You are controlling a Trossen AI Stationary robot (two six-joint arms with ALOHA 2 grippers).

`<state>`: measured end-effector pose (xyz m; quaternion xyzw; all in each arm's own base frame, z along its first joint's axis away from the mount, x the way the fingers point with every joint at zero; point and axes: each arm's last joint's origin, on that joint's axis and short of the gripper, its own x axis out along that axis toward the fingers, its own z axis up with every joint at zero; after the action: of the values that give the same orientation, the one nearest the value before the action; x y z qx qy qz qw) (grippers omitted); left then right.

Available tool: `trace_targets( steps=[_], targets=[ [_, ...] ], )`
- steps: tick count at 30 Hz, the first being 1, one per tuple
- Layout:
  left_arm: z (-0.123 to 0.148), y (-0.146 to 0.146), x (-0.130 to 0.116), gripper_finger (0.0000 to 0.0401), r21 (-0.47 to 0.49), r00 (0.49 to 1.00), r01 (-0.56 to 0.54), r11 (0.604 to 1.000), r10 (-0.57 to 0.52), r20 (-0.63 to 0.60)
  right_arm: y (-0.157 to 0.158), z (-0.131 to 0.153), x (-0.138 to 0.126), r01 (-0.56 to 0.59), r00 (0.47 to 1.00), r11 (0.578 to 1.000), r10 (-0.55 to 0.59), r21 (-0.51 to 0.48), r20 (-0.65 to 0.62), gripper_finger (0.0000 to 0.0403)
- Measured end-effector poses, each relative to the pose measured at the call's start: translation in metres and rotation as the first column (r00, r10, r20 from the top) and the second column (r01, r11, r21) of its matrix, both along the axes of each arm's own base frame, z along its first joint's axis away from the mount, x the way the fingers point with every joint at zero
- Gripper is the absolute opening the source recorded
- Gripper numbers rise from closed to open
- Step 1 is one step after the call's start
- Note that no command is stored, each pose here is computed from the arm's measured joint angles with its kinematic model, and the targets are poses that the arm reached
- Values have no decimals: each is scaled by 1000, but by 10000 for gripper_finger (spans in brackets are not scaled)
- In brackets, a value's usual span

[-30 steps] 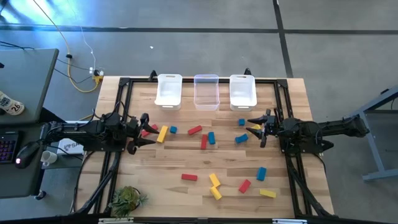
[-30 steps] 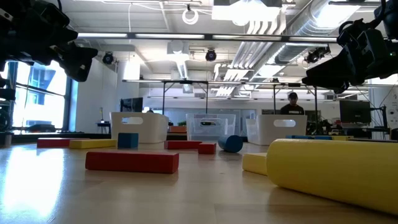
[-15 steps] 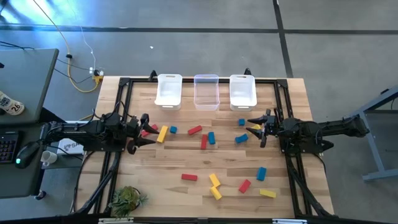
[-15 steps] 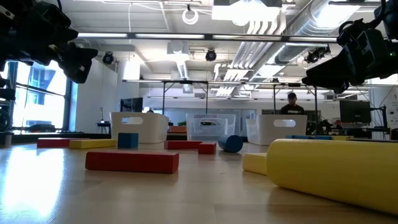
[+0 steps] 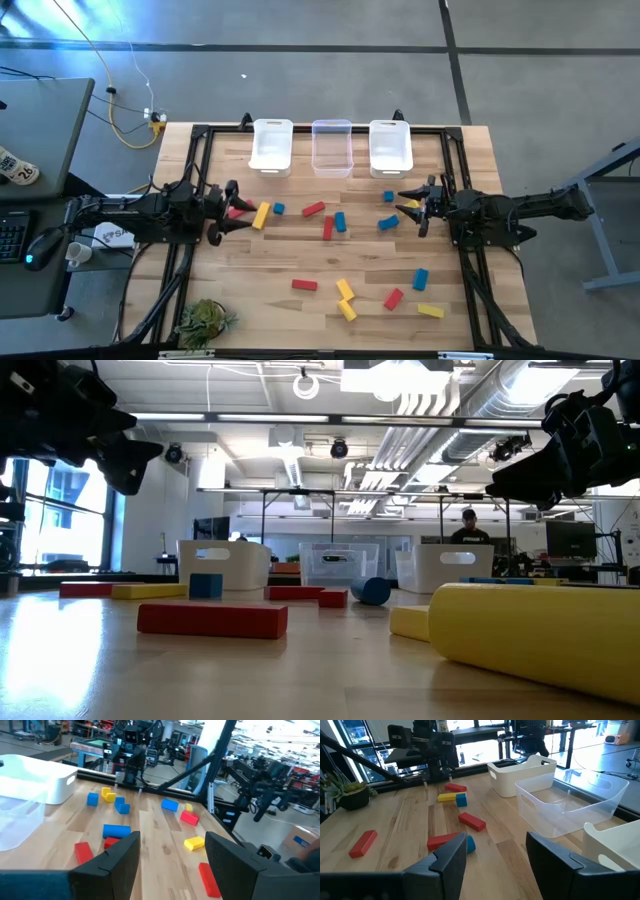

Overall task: Sort & place blocks by color
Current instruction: Put the red block into the left white bin

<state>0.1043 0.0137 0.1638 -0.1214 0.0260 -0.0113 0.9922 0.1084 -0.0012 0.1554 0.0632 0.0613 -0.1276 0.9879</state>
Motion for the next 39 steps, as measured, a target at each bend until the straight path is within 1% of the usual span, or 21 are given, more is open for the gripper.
trace_targets(
  steps=[4, 8, 10, 11, 13, 16, 19, 26, 32, 35, 39],
  targets=[
    [0, 1, 0, 213, 0, 1000, -30, 1000, 30, -1, 0, 0, 0, 0, 1000, 1000, 0, 0, 0, 193],
    [0, 1, 0, 213, -55, 999, -34, 998, 34, -3, 0, 0, 0, 0, 1000, 1000, 0, 0, 0, 193],
    [0, 1, 0, 213, -65, 999, -36, 997, 36, -4, 0, 0, 0, 0, 1000, 1000, 0, 0, 0, 193],
    [0, 1, 0, 213, -61, 999, -36, 997, 36, -4, 0, 0, 0, 0, 1000, 1000, 0, 0, 0, 193],
    [0, 1, 0, 213, -25, 999, -44, 999, 44, -4, 0, 0, 0, 0, 1000, 1000, 0, 0, 0, 193],
    [0, 3, 0, 213, 25, 995, -101, 995, 102, -3, 0, 0, 0, 0, 1000, 1000, 0, 0, 0, 193],
    [0, 5, 0, 213, 55, 987, -163, 985, 163, -4, 0, 0, 0, 0, 1000, 1000, 0, 0, 0, 193],
    [0, 6, -1, 213, 65, 977, -214, 975, 214, -4, 0, 0, 0, 0, 1000, 1000, 0, 0, 0, 193],
    [0, 9, -1, 213, 70, 951, -308, 949, 309, 0, 0, 0, 0, 0, 1000, 1000, 0, 0, 0, 193],
    [3, 11, -2, 213, 67, 930, -367, 928, 366, 34, 0, 0, 0, 0, 1000, 1000, 0, 0, 0, 193],
    [17, 11, -3, 213, 93, 922, -385, 918, 377, 89, 0, 0, 0, 0, 1000, 1000, 0, 0, 0, 193]
  ],
)
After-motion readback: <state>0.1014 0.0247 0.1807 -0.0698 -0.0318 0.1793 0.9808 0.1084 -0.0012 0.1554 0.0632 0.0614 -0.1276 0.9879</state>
